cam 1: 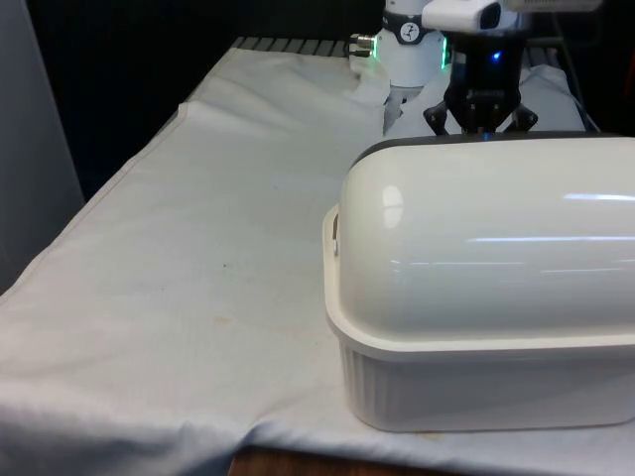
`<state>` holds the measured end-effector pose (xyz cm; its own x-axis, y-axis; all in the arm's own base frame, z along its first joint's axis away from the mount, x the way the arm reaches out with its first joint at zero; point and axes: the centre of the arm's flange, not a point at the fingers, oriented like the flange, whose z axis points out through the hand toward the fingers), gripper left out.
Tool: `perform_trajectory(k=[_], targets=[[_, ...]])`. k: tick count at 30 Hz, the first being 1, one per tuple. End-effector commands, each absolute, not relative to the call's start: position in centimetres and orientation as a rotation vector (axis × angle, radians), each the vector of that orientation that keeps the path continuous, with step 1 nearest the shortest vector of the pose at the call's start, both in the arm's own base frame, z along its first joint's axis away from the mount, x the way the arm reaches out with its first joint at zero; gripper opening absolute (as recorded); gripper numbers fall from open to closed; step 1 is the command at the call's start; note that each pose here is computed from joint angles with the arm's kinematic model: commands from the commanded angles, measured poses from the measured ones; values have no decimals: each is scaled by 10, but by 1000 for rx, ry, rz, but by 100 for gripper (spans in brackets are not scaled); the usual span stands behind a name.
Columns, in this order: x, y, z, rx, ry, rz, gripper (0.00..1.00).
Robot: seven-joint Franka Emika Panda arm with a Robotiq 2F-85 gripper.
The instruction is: Open the lid, then close it.
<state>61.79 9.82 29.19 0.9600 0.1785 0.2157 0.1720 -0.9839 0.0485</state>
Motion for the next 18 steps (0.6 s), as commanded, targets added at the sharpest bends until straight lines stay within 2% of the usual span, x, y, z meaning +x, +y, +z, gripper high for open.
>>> perform_trajectory(k=[1,18], targets=[[620,99,292,3083,275,349,0],[622,100,299,3077,283,348,0]])
